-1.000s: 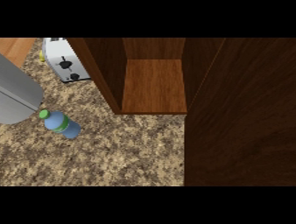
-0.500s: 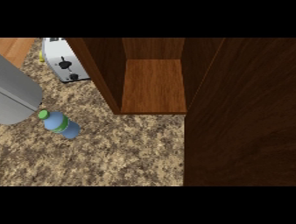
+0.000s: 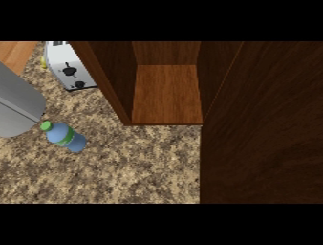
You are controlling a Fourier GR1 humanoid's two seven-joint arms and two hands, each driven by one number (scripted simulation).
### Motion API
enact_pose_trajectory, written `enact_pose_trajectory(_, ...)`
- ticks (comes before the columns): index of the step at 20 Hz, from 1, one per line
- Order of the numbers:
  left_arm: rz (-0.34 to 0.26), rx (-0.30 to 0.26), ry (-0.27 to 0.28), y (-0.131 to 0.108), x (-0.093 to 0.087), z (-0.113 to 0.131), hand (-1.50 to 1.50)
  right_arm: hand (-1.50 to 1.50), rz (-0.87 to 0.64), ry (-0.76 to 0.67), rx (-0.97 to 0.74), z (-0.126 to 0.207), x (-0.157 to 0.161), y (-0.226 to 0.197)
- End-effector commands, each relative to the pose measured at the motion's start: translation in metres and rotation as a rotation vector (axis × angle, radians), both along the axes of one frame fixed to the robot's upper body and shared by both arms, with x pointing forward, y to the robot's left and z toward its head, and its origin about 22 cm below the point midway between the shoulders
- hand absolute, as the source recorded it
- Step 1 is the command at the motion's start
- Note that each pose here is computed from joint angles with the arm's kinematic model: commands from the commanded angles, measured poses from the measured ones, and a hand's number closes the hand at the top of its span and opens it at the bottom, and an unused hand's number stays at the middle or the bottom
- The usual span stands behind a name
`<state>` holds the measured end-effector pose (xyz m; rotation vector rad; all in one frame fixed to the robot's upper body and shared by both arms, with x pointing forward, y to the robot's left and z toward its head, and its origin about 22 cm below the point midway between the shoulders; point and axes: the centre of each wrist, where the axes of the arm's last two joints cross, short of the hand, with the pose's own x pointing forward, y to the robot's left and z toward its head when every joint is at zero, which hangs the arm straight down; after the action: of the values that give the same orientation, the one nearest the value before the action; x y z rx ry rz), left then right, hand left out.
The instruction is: Pick up the bottled water, place it into the cabinet and close the cabinet
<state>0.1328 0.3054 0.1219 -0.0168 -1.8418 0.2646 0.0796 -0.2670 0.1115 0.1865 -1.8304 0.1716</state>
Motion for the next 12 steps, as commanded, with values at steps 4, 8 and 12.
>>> enact_pose_trajectory(4, 0.036, -0.008, 0.051, 0.019, 0.022, -0.021, -1.5, -1.5, 0.017, -0.062, 0.006, 0.032, -0.027, 0.008)
enact_pose_trajectory(8, 0.04, -0.049, 0.096, -0.001, 0.024, -0.051, -1.5, -1.5, 0.02, -0.064, 0.02, 0.036, -0.038, 0.002)
enact_pose_trajectory(12, 0.065, -0.049, 0.137, 0.029, 0.032, -0.082, -1.5, -1.5, 0.021, -0.06, 0.001, 0.035, -0.045, 0.004)
